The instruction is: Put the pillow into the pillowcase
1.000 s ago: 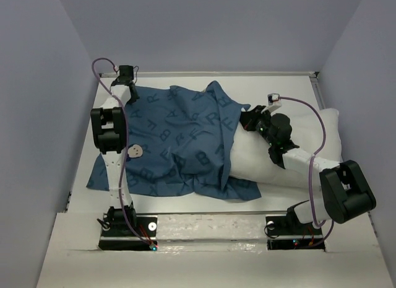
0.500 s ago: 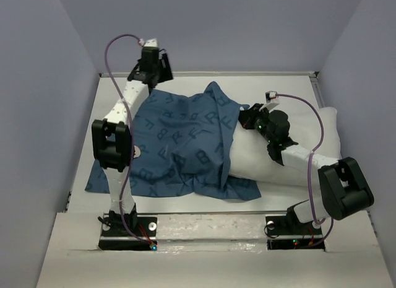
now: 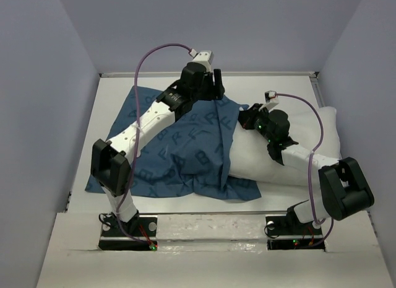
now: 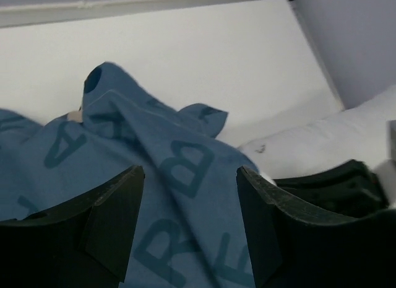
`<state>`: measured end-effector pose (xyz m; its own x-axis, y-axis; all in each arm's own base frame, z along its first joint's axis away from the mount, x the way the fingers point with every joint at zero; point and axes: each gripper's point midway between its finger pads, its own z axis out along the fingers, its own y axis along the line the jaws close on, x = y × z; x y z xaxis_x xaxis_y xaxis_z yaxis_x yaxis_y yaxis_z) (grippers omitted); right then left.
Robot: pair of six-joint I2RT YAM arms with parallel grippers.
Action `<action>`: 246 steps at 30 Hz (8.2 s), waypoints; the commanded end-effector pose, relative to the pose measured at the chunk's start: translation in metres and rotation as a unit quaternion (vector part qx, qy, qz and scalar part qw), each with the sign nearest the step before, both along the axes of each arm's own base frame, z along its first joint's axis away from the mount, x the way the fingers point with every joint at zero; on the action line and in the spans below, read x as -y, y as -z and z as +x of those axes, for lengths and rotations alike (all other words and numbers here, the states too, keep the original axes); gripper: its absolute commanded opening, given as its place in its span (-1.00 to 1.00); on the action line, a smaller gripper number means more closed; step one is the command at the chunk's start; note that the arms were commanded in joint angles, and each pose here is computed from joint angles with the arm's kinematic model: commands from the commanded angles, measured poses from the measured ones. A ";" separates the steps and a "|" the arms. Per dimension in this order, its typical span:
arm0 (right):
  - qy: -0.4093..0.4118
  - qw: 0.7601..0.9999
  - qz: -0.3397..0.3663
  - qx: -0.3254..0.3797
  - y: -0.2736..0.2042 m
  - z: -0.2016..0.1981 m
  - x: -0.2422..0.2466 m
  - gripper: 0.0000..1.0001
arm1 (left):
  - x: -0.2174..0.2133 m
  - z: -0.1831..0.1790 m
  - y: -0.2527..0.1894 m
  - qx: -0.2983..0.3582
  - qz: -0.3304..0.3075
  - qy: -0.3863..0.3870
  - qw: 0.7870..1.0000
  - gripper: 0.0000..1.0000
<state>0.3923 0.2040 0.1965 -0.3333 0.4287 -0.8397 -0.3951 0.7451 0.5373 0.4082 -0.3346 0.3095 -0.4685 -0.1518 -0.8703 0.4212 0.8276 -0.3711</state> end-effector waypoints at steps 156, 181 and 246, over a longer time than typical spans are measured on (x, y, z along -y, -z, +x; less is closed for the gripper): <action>0.002 0.973 0.167 0.158 -0.164 -0.041 -0.061 -1.00 | 0.012 -0.214 0.009 0.048 -0.179 0.267 0.946 -1.00; -0.085 0.987 -0.133 -0.019 -0.018 -0.104 -0.089 0.71 | -0.163 -0.072 0.014 0.038 -0.050 -0.151 0.987 0.72; -0.228 0.956 -0.183 -0.007 -0.028 -0.121 -0.124 -1.00 | -0.041 0.016 0.074 -0.018 0.124 -0.002 0.992 -1.00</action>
